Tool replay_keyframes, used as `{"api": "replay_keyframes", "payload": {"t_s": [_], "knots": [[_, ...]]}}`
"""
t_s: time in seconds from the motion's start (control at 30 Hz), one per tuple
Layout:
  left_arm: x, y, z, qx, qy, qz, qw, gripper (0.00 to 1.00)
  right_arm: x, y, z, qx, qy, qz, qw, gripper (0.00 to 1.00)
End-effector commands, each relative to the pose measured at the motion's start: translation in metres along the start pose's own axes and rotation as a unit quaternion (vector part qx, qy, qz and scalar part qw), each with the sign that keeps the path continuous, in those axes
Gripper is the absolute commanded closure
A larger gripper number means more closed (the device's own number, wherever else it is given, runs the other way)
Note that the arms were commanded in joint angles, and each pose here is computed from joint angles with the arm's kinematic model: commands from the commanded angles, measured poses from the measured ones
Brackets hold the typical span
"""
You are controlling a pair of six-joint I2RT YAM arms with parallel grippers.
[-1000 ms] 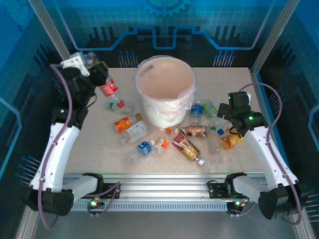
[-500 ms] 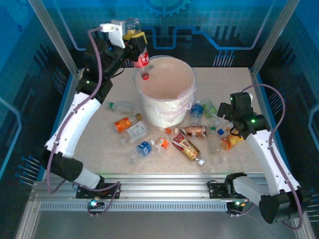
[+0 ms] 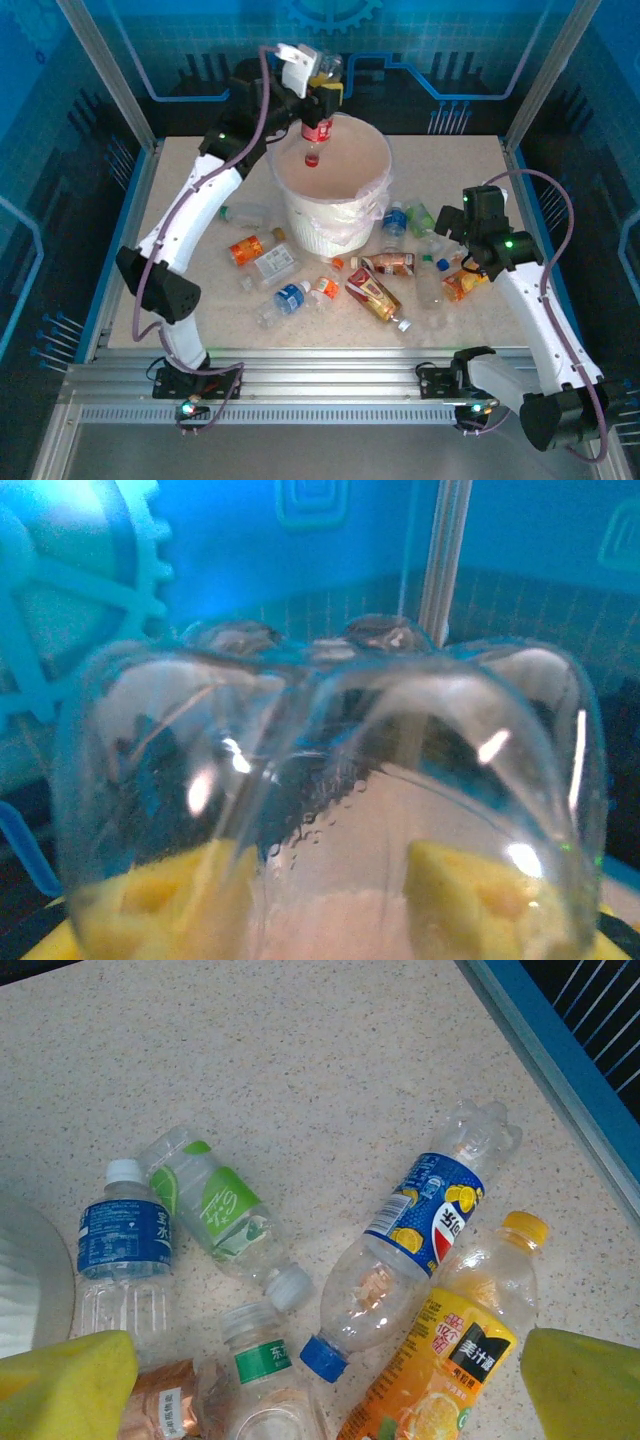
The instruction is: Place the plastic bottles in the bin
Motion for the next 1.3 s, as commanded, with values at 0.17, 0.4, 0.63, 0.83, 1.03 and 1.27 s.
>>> {"api": "replay_keyframes", "payload": {"t_s": [0.17,0.4,0.63,0.83,1.03,1.27], "knots": [[-0.006,0.023,0.045,0.102,0.018,0.035,0.994,0.57,0.002,0.001,0.006,0.013,0.003,-0.005,1.0,0.0],[-0.006,0.034,0.082,0.174,0.026,0.039,0.984,0.57,0.002,0.002,0.006,0.017,0.001,-0.002,1.0,0.0],[-0.009,0.042,0.111,0.231,0.049,0.042,0.971,0.56,0.004,0.003,0.004,0.018,0.001,-0.003,1.0,0.0],[-0.011,0.051,0.135,0.268,0.058,0.053,0.96,0.54,0.005,0.004,0.003,0.019,-0.001,-0.002,1.0,0.0],[-0.011,0.06,0.153,0.288,0.064,0.055,0.954,0.53,0.005,0.004,0.003,0.019,-0.003,0.0,1.0,0.0],[-0.008,0.069,0.173,0.316,0.069,0.05,0.945,0.48,0.005,0.008,0.004,0.024,-0.007,0.01,1.0,0.0]]}}
Point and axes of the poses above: each hand's point on the last joint's axis, 136 mm out from that joint toward the fingers, its own y axis out along the fingers, its own x axis along the line the jaws close on, z = x × y, the point moved 8 cm from there along -y, back along the fingers, and after that the axes turned 4 degrees about y, right-handed, at the moved point
